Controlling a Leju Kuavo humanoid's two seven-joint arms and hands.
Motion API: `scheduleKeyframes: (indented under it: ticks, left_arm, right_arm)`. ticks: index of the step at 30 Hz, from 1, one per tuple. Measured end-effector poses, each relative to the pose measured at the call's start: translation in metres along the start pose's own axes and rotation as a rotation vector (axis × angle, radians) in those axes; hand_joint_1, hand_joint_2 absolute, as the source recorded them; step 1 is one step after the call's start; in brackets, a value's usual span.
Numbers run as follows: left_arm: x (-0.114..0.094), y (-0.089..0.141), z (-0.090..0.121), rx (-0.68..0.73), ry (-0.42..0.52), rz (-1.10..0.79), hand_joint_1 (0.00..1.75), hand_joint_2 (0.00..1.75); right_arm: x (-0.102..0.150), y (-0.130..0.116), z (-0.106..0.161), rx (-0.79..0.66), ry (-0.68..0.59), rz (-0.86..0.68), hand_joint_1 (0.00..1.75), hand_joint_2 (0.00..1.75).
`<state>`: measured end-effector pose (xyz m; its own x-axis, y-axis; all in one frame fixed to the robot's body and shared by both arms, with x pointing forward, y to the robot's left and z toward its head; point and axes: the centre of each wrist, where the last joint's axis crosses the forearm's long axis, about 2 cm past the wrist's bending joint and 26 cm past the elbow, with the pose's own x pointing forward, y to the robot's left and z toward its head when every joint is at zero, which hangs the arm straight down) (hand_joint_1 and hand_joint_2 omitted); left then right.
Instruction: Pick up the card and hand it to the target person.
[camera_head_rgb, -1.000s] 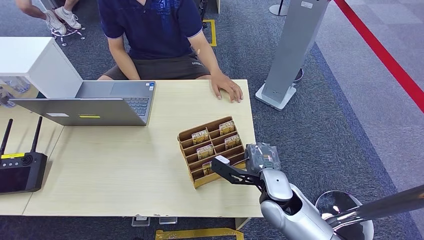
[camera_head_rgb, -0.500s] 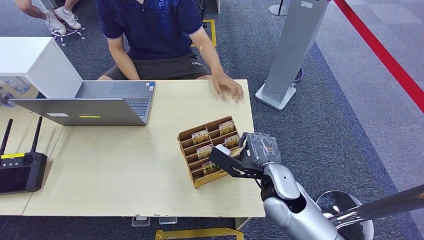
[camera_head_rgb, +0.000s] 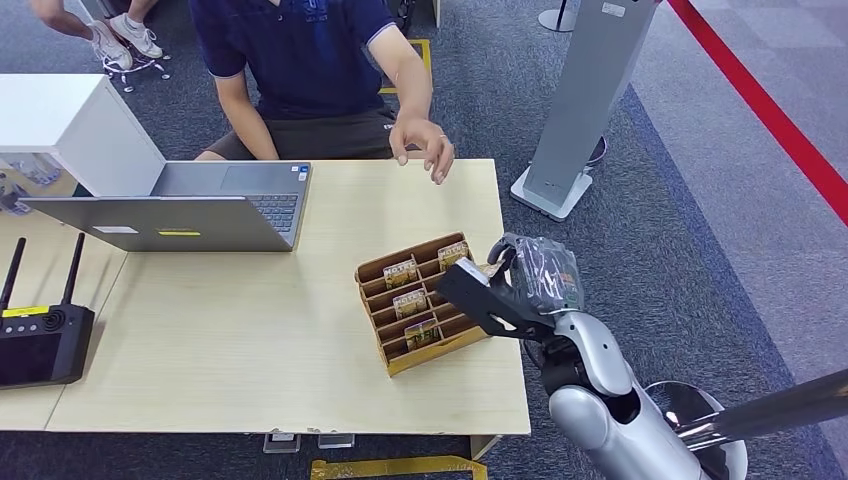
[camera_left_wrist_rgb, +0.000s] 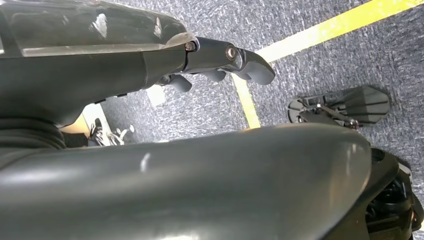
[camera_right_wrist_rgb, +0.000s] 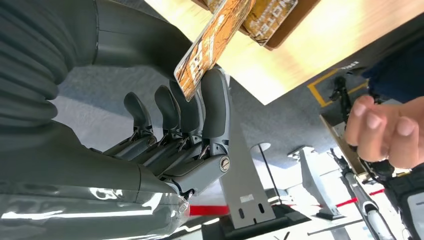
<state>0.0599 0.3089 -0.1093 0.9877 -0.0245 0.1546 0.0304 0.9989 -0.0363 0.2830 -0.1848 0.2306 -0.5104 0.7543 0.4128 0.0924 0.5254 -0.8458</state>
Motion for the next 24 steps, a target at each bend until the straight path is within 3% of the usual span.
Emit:
scheduleKeyframes:
  ticks: [6,17,24]
  left_arm:
    - [0.001,0.000,0.000,0.000,0.006,-0.005,0.00,0.00]
    - [0.012,-0.001,0.000,-0.004,0.015,-0.019,0.00,0.00]
    - [0.012,-0.002,0.000,-0.004,0.016,-0.009,0.00,0.00]
  right_arm:
    - [-0.006,-0.005,-0.019,-0.033,-0.022,-0.088,1.34,1.75]
    - [-0.008,0.002,-0.102,-0.116,-0.012,-0.117,1.34,1.75]
    - [0.000,0.019,-0.140,-0.066,0.013,-0.096,1.34,1.75]
